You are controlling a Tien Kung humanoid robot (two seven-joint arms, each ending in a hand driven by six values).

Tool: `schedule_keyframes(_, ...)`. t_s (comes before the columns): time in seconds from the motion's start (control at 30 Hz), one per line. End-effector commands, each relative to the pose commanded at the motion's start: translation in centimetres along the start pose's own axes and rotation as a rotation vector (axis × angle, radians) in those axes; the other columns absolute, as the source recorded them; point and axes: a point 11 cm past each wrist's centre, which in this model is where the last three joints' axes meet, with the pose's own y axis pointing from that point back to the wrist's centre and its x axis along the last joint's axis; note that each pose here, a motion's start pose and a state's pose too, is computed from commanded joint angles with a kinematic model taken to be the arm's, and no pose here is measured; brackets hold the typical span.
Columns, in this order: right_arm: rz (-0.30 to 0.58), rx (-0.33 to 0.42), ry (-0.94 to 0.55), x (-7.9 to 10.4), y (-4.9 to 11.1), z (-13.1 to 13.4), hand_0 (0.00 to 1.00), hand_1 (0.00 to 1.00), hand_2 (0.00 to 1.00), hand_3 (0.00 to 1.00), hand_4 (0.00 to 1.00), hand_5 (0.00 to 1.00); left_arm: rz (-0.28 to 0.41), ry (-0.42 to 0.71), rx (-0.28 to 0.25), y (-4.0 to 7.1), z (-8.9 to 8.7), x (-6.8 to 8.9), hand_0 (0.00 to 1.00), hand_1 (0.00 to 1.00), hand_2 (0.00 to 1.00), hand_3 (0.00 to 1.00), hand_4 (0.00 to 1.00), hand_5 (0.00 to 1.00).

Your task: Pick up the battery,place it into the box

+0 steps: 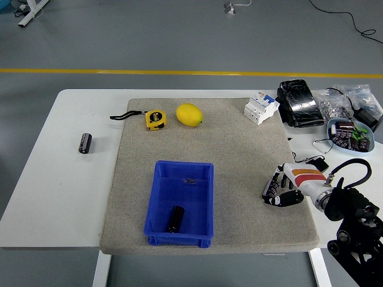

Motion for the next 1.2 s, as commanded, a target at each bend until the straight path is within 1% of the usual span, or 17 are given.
schedule_keyframes(0.17, 0.009, 0.000, -0.001, 0.1, 0.0, 0.0, 0.259, 0.349, 0.419, 0.505, 0.990, 0.368, 0.001, 0.001, -0.004, 0.0, 0.2, 0.1, 0.614, 0.551, 0.611, 0.616, 0.618, 0.666)
schedule_keyframes(0.2, 0.010, 0.001, 0.000, 0.2, 0.0, 0.0, 0.236, 0.329, 0.395, 0.459, 0.976, 0.366, 0.001, 0.002, -0.004, 0.0, 0.2, 0.1, 0.614, 0.551, 0.611, 0.616, 0.617, 0.664)
schedule_keyframes(0.57, 0.011, -0.001, 0.004, 0.2, -0.1, 0.0, 0.233, 0.314, 0.390, 0.443, 0.968, 0.365, 0.004, 0.003, -0.007, 0.0, 0.4, 0.2, 0.614, 0.548, 0.610, 0.616, 0.618, 0.666)
schedule_keyframes(0.6, 0.015, -0.002, 0.004, 0.3, -0.1, 0.0, 0.202, 0.300, 0.387, 0.434, 0.959, 0.363, 0.004, 0.003, -0.007, 0.0, 0.4, 0.3, 0.613, 0.550, 0.609, 0.617, 0.616, 0.665)
schedule_keyframes(0.67, 0.022, -0.003, 0.004, 0.5, 0.0, 0.0, 0.202, 0.300, 0.387, 0.434, 0.959, 0.363, 0.004, 0.002, -0.007, 0.0, 0.4, 0.3, 0.613, 0.550, 0.609, 0.617, 0.616, 0.665)
schedule_keyframes(0.87, 0.054, 0.000, 0.004, 1.8, 0.1, 0.0, 0.192, 0.297, 0.380, 0.429, 0.950, 0.366, 0.005, 0.002, -0.008, 0.0, 0.4, 0.4, 0.613, 0.549, 0.610, 0.616, 0.617, 0.666)
schedule_keyframes(1.0, 0.077, 0.015, 0.004, 2.8, 0.2, -0.6, 0.191, 0.297, 0.379, 0.428, 0.939, 0.358, 0.007, 0.002, -0.010, 0.0, 0.5, 0.4, 0.614, 0.550, 0.617, 0.616, 0.617, 0.666)
schedule_keyframes(1.13, 0.104, 0.055, 0.007, 3.9, 0.6, -2.0, 0.191, 0.297, 0.379, 0.428, 0.939, 0.358, 0.008, 0.003, -0.012, 0.0, 0.6, 0.5, 0.614, 0.550, 0.617, 0.616, 0.617, 0.666)
schedule_keyframes(1.2, 0.121, 0.090, 0.007, 4.7, 0.9, -3.2, 0.194, 0.295, 0.377, 0.427, 0.926, 0.350, 0.008, 0.002, -0.012, 0.0, 0.6, 0.5, 0.614, 0.551, 0.622, 0.616, 0.618, 0.665)
